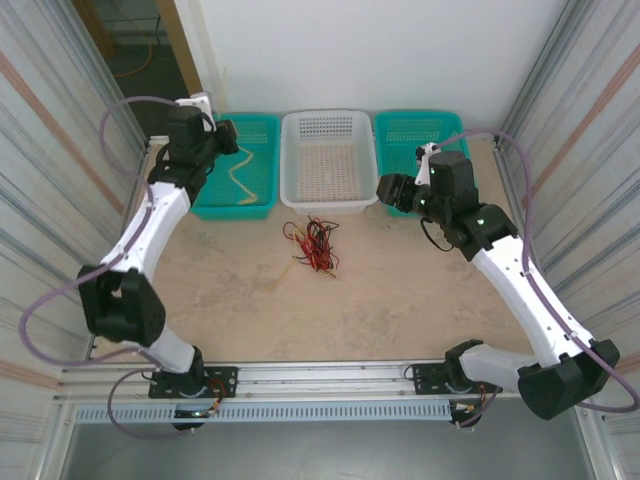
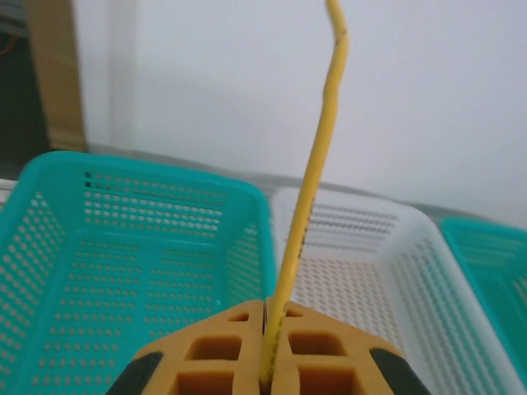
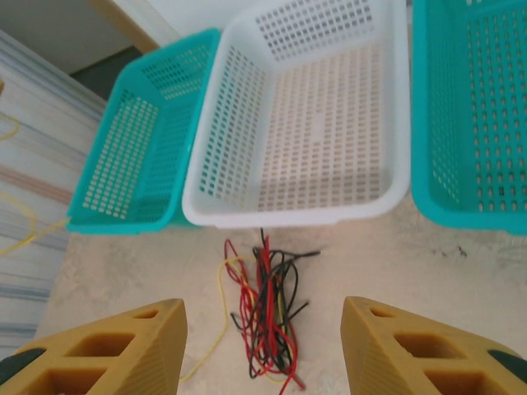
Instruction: Untangle the cables
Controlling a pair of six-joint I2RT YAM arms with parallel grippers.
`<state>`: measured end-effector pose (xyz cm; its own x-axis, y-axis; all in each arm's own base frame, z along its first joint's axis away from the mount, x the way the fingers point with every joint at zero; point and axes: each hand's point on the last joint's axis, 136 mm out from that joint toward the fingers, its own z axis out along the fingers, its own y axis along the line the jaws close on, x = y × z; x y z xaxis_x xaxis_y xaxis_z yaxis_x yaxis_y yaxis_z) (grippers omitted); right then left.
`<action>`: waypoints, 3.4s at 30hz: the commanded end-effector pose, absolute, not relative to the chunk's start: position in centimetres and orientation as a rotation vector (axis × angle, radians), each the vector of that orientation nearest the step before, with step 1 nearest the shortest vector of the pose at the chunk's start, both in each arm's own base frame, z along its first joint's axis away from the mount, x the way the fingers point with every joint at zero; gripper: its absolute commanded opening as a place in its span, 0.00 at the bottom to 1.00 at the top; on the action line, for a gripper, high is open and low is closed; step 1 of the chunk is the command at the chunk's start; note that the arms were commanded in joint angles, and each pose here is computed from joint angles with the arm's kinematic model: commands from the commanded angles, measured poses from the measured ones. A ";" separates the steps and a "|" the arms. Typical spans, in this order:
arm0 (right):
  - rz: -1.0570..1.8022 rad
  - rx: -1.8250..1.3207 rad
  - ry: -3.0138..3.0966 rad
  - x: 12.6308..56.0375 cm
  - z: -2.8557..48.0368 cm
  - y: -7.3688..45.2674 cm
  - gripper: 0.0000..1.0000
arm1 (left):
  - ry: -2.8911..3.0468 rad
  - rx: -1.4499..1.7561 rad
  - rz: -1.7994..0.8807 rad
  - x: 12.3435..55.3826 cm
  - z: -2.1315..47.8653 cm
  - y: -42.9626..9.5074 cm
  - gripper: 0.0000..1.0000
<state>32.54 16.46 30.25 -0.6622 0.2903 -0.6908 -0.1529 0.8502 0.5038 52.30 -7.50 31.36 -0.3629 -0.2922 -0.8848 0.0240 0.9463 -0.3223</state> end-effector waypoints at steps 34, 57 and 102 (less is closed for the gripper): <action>0.595 -0.067 2.437 28.6 21.1 22.8 0.51 | 2.037 -0.123 -0.567 35.1 28.6 -14.2 0.54; 0.400 -0.253 2.695 31.0 9.0 29.1 0.41 | 2.343 -0.085 -0.669 24.9 16.6 -17.3 0.26; 0.461 -0.146 2.805 29.0 10.1 23.0 0.46 | 2.325 0.072 -0.896 25.1 17.2 -22.1 0.41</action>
<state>30.14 22.98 12.14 -0.9214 -0.0372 -0.3867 -0.1509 0.9516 0.2679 25.32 -21.36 15.93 -0.8009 -0.1897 -0.5680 0.2197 0.7892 -0.5734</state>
